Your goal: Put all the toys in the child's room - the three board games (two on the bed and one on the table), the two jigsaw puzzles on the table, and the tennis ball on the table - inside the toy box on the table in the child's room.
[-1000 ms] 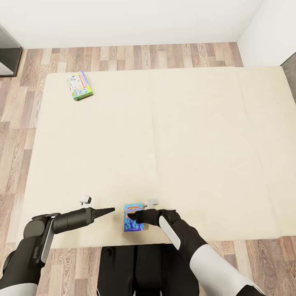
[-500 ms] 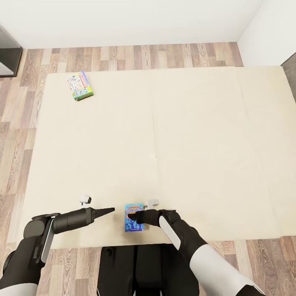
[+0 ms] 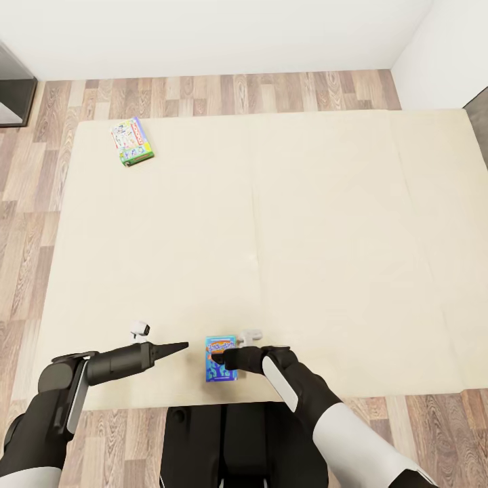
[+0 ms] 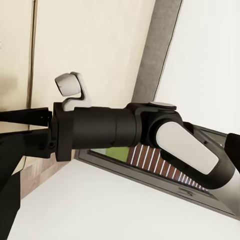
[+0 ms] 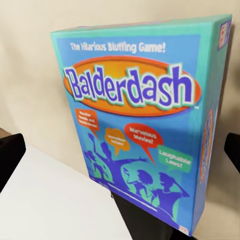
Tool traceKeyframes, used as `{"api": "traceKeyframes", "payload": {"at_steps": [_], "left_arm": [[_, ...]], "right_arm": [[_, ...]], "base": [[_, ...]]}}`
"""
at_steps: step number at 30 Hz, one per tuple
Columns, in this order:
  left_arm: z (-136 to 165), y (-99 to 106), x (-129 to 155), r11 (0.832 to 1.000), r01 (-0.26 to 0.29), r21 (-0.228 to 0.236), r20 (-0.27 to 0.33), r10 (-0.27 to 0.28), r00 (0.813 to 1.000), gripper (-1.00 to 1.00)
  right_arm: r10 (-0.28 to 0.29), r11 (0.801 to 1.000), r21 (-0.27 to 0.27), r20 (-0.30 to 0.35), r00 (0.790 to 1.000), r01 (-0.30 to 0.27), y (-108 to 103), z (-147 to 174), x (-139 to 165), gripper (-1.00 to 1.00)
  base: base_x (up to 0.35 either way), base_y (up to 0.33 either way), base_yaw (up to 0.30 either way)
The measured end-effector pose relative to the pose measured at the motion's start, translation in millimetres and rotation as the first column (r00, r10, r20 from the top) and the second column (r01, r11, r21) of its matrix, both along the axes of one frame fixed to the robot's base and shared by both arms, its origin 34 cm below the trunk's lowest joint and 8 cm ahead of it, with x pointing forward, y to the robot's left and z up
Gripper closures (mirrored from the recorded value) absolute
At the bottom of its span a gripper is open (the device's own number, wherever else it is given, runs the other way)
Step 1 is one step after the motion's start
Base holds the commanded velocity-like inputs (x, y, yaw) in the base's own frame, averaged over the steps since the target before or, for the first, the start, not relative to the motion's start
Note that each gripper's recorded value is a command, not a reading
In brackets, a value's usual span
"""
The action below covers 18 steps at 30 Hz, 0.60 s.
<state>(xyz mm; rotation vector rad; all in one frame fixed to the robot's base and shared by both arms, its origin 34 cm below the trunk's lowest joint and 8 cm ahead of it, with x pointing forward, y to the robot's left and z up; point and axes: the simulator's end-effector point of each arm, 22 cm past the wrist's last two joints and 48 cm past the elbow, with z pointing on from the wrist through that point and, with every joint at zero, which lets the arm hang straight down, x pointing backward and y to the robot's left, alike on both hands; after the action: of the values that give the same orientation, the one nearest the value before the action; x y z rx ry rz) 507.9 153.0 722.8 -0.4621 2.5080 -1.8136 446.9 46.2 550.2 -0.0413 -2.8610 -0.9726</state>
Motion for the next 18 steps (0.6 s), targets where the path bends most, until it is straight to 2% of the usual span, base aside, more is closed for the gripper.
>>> {"api": "traceKeyframes", "payload": {"at_steps": [18], "left_arm": [[1.0, -0.1, 0.7, 1.000, -0.002, -0.004, 0.001, 0.002, 1.000, -1.00]], "right_arm": [[0.001, 1.000, 0.000, -0.004, 1.000, -0.001, -0.1, 0.0, -1.2, -1.00]], "base": [[0.000, 0.025, 0.000]]}}
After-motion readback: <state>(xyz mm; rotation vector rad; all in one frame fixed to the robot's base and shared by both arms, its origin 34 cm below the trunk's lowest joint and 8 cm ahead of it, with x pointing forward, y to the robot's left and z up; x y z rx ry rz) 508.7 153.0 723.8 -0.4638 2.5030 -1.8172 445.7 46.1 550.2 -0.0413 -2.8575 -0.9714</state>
